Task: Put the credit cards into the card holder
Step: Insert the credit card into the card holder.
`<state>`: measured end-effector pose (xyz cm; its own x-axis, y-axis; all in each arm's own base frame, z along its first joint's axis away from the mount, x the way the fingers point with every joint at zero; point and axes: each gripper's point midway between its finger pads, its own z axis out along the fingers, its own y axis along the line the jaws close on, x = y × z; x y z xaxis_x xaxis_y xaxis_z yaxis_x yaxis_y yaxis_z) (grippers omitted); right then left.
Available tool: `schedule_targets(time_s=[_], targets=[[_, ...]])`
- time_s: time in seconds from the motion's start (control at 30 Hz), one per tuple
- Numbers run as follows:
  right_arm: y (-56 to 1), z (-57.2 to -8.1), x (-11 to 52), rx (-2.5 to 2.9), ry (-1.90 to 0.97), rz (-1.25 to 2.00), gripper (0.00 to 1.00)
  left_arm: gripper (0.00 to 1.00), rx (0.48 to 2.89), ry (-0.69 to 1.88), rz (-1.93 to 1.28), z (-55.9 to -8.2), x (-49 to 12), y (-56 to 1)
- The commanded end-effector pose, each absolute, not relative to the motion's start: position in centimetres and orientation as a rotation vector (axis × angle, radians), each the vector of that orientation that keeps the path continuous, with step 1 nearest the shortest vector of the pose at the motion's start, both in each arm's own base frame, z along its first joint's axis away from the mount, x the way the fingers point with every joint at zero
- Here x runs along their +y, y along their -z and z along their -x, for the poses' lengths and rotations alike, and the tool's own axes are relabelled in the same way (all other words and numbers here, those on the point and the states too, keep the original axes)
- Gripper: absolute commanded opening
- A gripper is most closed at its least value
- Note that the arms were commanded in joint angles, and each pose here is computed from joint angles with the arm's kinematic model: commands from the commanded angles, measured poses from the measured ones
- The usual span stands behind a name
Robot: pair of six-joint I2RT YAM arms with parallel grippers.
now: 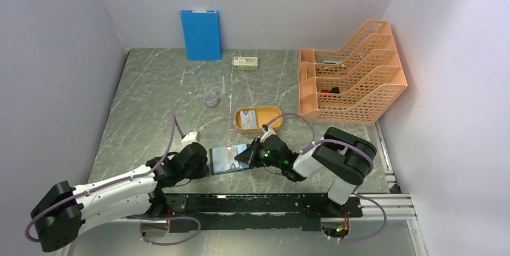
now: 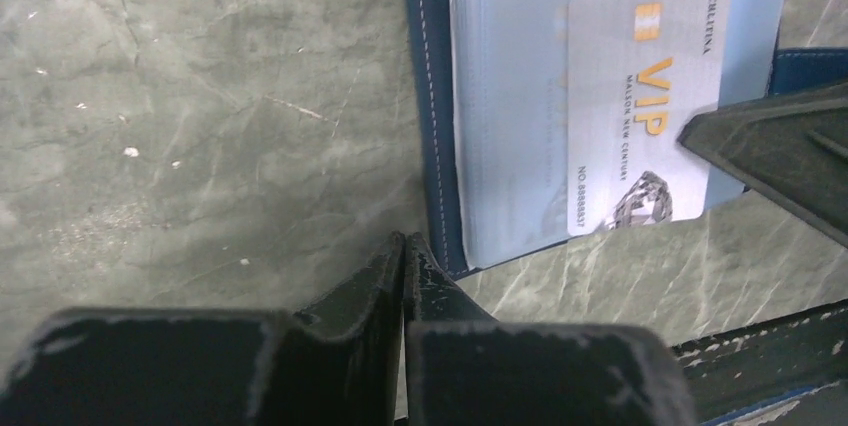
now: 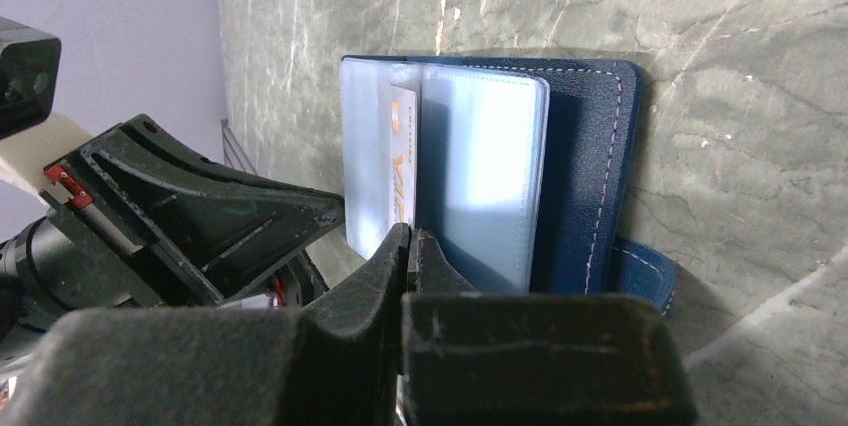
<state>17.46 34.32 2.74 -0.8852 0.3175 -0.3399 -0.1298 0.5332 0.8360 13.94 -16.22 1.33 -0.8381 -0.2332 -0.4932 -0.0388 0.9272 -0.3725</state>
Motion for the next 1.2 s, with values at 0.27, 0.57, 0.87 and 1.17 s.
schedule_targets(time_s=[0.27, 0.57, 0.87, 1.17], targets=[[-1.3, -16.8, 34.5, 2.375, -1.260, -0.112, 0.00, 0.05, 2.574, 0.451, 0.136, -14.5, -17.4, -0.1], [-1.1, -16.4, 35.0, 2.388, -1.272, -0.098, 0.00, 0.05, 2.582, 0.485, 0.110, -14.3, -18.0, -0.2], [-2.3, -16.8, 34.5, 2.385, -1.202, -0.038, 0.26, 0.05, 2.565, 0.467, 0.119, -14.4, -17.5, -0.4], [-2.5, -17.1, 35.0, 2.422, -1.141, 0.031, 0.41, 0.05, 2.555, 0.483, 0.107, -14.6, -17.8, -0.7]])
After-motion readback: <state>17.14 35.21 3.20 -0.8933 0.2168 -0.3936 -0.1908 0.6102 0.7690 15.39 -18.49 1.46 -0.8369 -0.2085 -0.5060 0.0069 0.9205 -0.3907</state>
